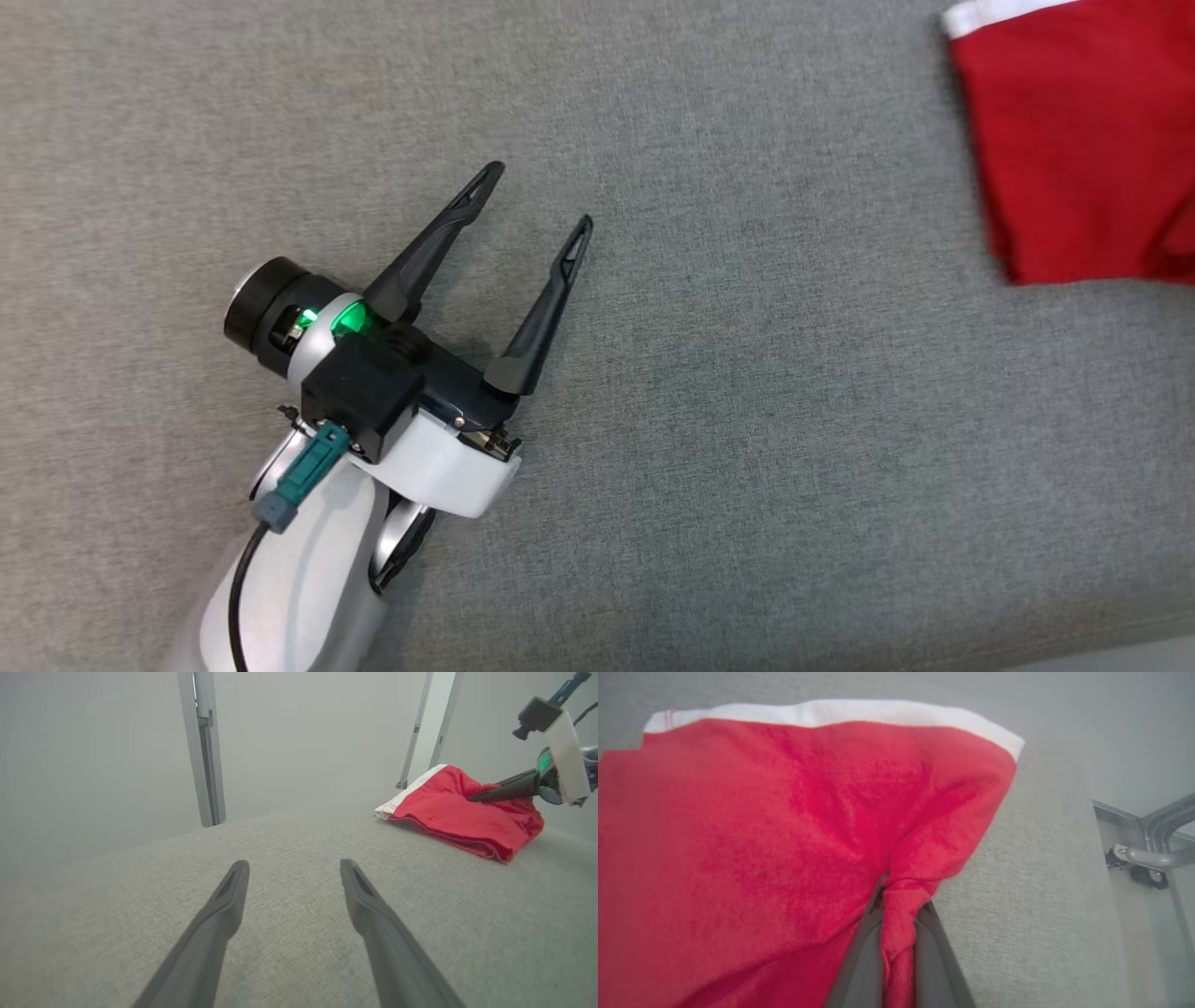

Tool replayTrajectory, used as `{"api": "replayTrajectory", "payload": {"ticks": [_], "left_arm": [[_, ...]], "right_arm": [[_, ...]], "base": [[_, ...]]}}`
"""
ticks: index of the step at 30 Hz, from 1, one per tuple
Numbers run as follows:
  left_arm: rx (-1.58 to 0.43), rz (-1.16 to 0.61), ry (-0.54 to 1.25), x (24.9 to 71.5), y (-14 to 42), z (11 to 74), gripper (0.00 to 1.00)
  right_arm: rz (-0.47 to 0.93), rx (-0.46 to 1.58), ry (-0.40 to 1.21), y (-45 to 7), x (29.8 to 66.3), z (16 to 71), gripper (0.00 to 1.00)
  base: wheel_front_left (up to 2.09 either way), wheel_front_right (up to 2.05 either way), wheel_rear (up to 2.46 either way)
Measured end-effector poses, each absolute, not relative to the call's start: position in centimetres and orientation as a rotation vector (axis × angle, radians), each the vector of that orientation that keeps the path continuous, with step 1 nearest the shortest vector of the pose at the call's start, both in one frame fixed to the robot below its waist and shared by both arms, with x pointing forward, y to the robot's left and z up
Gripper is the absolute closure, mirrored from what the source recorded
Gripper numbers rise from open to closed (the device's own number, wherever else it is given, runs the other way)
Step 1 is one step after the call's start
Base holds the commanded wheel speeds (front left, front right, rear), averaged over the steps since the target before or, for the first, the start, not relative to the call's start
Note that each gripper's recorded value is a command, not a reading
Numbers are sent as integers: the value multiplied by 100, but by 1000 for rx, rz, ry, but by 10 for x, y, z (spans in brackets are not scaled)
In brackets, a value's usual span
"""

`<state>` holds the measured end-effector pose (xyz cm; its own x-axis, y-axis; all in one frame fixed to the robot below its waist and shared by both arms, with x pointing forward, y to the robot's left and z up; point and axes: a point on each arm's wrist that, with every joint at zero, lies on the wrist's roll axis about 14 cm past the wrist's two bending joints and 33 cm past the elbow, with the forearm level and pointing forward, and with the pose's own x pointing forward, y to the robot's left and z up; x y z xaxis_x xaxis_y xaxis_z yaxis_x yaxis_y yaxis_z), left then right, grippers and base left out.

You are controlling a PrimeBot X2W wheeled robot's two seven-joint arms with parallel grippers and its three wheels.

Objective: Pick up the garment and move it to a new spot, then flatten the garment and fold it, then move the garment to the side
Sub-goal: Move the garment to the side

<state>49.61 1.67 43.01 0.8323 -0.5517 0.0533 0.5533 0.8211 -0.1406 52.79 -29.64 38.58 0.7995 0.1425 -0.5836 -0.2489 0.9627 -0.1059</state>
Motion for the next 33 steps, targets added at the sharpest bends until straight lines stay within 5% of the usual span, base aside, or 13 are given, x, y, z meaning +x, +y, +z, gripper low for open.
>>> {"api": "replayTrajectory", "payload": {"ticks": [18,19,20,33], "left_arm": [[-182,-664,-25,493,-2,423,0],[-183,-664,-23,493,-2,423,0],[-184,-663,-22,493,-2,423,0],[-204,-613,-35,487,6,445,0]], "right_arm": [[-53,-539,665,-424,536,385,100],[-63,-528,661,-424,537,385,77],[-71,-527,655,-425,538,386,0],[-110,-496,428,-406,567,433,0]], "base": [[0,0,0],[0,0,0],[0,0,0],[0,0,0]]}}
